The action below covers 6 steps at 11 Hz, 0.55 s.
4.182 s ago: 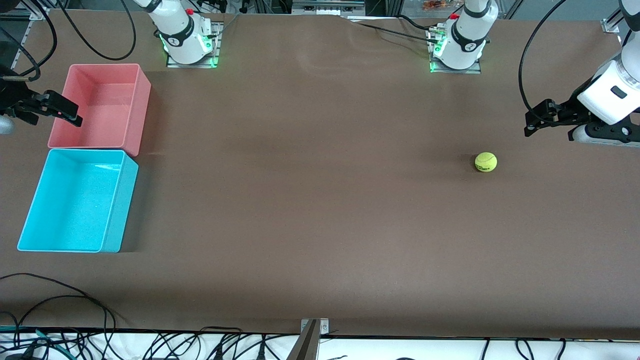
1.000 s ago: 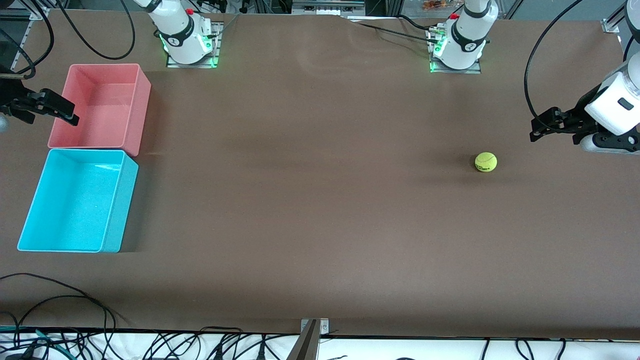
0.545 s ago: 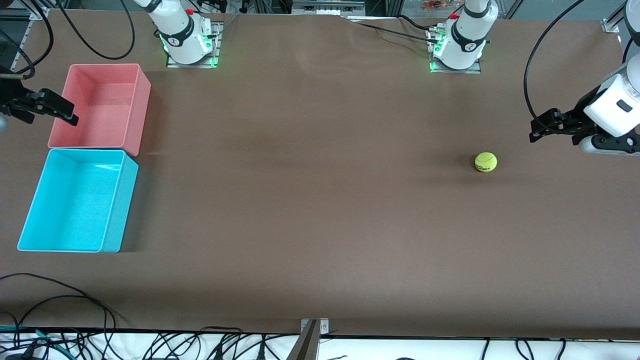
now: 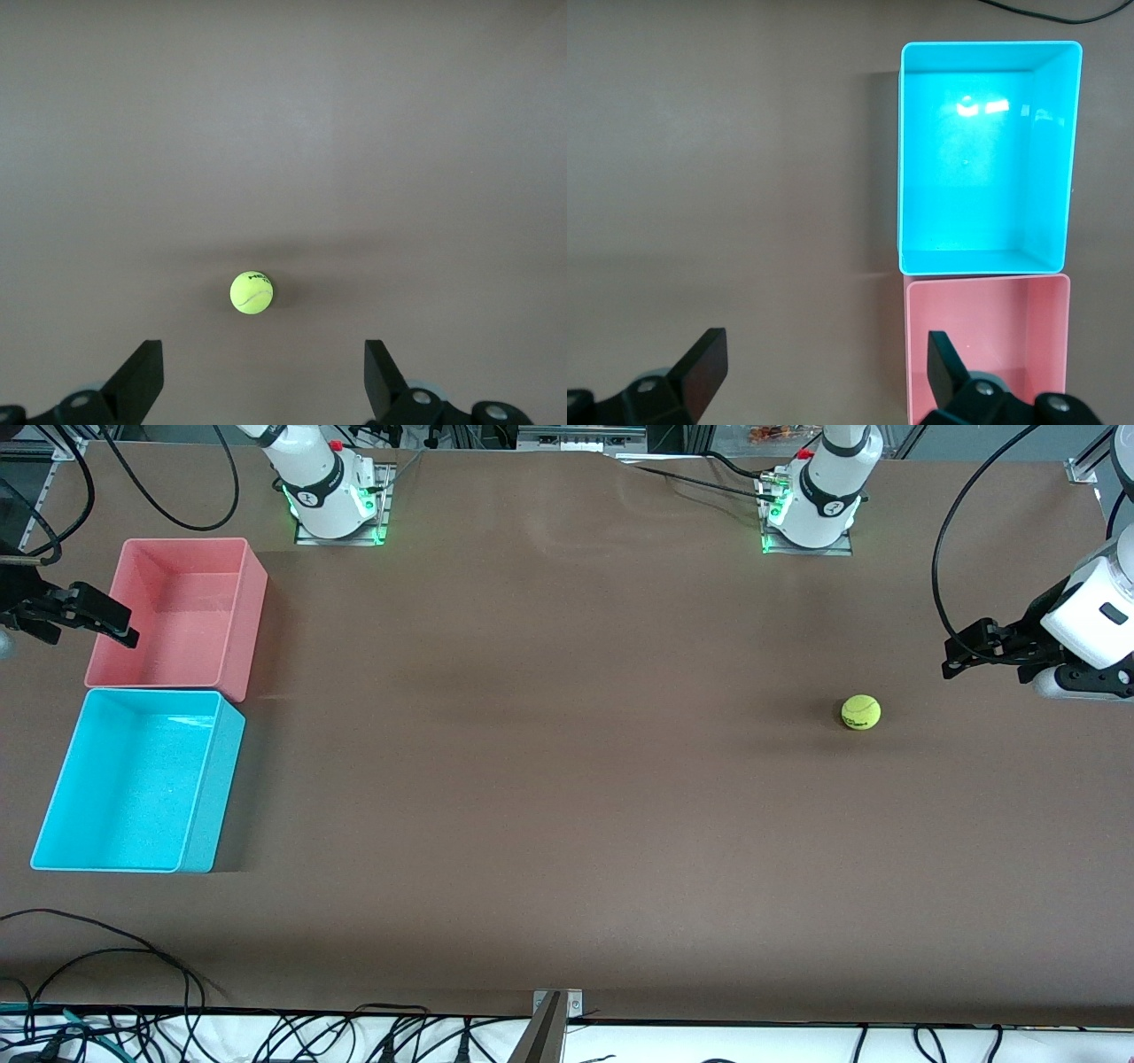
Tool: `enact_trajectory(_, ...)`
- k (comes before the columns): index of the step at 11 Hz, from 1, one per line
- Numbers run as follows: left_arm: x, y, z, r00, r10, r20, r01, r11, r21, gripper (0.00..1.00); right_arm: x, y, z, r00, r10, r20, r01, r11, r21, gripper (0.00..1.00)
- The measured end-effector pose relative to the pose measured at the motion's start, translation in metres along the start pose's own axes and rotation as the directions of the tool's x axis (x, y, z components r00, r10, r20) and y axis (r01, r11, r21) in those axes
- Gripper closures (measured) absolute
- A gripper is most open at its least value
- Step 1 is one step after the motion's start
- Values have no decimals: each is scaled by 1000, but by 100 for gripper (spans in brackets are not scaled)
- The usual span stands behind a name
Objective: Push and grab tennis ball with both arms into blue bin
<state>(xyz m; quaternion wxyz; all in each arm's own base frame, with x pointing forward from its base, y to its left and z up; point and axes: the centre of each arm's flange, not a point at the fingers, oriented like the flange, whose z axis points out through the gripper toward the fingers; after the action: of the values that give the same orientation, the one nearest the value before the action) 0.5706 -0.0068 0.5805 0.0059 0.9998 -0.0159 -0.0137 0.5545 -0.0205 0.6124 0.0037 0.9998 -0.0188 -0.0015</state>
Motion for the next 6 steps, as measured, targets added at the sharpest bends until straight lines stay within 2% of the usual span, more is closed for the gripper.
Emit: enact_trajectory(6,1,-4,-4,1000,-16,-8,16,1000,0,0,0,0,0,1000,0,0,0,1000,0,0)
